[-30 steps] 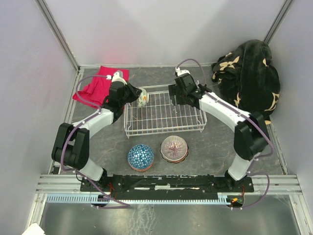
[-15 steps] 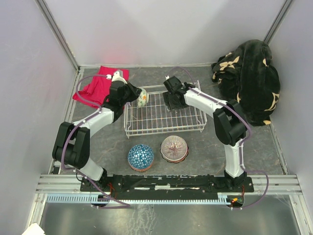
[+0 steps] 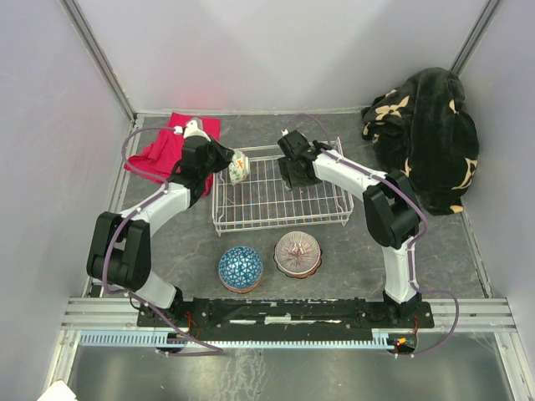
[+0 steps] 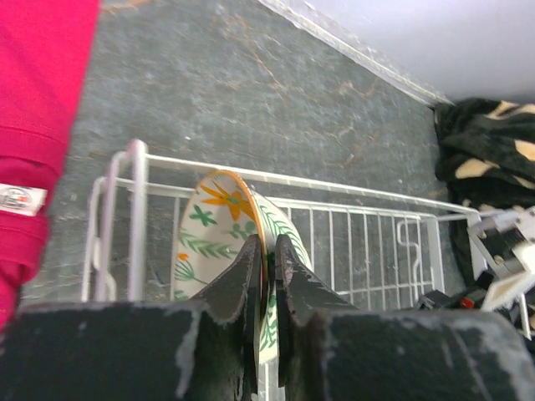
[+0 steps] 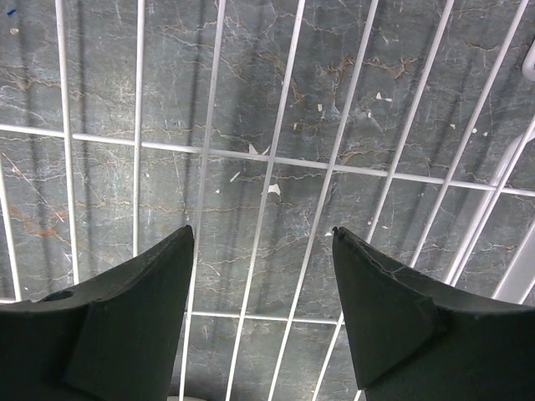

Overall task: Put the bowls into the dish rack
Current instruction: Place the bowl in the dish rack, then adjust the dish rack at the center of the board, then adjust the bowl in the dish rack.

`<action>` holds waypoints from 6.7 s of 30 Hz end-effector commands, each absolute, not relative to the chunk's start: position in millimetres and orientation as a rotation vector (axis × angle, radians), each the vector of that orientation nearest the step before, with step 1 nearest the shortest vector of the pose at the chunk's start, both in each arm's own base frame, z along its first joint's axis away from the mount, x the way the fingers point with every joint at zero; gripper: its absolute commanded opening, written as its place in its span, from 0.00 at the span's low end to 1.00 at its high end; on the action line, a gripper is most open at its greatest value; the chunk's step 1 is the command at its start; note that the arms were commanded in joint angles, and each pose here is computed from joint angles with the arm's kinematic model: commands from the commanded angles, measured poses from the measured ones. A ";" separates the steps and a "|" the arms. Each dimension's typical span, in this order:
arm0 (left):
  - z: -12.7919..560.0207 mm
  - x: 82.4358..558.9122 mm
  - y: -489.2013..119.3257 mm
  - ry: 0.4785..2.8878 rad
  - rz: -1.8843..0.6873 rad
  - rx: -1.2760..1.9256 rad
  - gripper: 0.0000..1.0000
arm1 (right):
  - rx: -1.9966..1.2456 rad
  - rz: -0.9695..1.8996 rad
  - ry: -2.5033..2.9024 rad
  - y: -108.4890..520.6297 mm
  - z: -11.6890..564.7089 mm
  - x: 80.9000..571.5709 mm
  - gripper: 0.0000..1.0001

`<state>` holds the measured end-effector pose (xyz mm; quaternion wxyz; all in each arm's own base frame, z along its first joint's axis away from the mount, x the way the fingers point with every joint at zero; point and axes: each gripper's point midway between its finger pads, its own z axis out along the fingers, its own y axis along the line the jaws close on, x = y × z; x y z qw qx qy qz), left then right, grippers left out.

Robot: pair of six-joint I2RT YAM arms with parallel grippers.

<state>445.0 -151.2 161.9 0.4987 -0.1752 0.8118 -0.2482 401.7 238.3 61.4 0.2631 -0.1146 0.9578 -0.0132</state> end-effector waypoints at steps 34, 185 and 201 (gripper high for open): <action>104.2 371.2 -48.6 2.245 -0.053 -0.535 0.47 | -0.249 -0.013 2.579 224.5 73.8 411.3 0.74; 159.8 400.1 -190.4 2.117 -0.175 -0.071 0.03 | -0.361 0.845 2.078 391.1 161.9 497.7 0.86; 167.7 399.5 -189.6 2.100 -0.177 -0.072 0.07 | -0.450 0.766 2.020 390.8 190.2 466.9 0.91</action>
